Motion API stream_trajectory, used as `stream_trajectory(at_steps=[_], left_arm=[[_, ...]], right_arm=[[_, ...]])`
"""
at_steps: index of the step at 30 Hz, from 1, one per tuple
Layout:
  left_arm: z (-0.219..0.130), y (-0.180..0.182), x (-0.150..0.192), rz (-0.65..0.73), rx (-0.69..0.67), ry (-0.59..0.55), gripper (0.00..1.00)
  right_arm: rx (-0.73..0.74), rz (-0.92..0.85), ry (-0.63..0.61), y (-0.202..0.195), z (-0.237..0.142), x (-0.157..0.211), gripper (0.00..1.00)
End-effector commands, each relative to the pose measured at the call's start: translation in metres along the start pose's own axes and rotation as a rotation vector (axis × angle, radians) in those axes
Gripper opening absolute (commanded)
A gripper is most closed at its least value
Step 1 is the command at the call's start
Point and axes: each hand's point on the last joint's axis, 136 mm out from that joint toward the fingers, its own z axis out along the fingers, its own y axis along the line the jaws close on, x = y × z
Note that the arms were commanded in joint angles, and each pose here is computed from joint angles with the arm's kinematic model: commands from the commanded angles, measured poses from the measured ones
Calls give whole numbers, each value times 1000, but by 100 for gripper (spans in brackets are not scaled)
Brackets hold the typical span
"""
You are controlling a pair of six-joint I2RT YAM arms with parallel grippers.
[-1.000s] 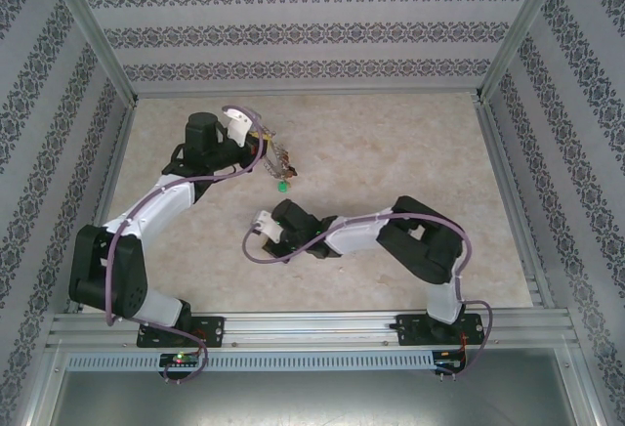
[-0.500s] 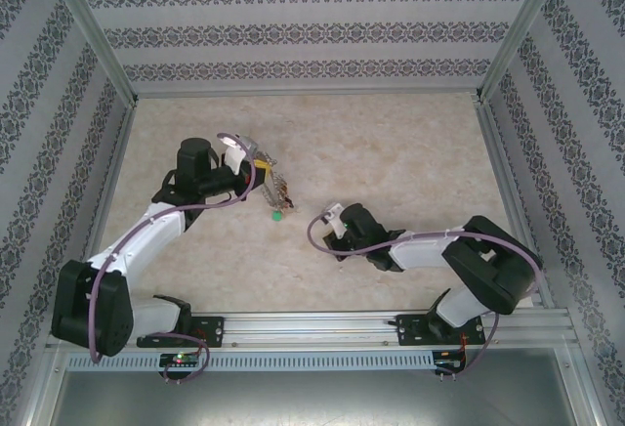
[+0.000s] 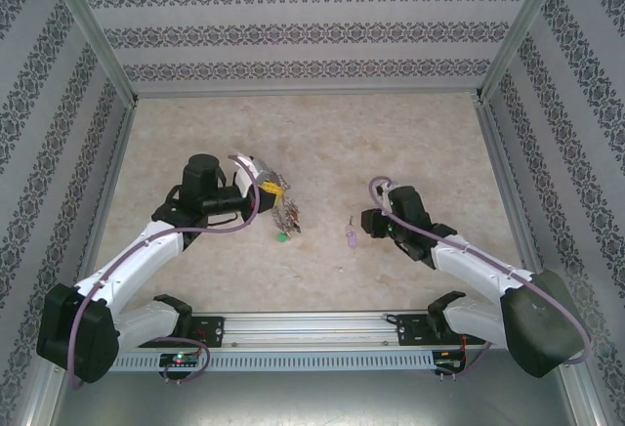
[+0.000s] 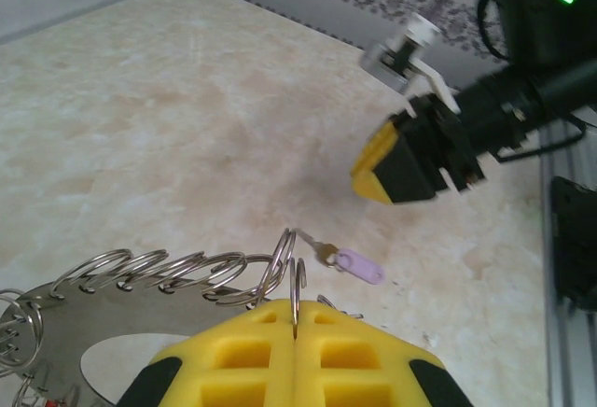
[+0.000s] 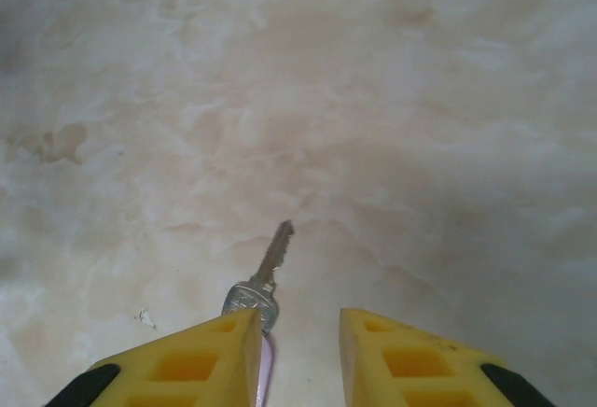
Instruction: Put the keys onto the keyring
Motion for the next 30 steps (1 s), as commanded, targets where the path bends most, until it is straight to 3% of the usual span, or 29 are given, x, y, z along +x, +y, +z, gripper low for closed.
stream_trajectory(at_steps=[1, 5, 8, 13, 20, 30], left_arm=[[3, -19, 1, 49, 47, -8, 0], [7, -26, 6, 54, 47, 5, 0], [8, -29, 7, 55, 44, 0, 0], [7, -31, 8, 59, 31, 2, 0], [0, -29, 8, 80, -17, -9, 0], [-7, -28, 7, 88, -47, -22, 0]], right_arm=[[-40, 64, 197, 12, -9, 22, 32], [-61, 80, 356, 26, -3, 33, 33], [-46, -14, 426, 36, 6, 41, 33], [32, -123, 457, 39, 15, 42, 33], [25, -281, 448, 44, 20, 36, 32], [-1, -187, 521, 40, 46, 29, 31]])
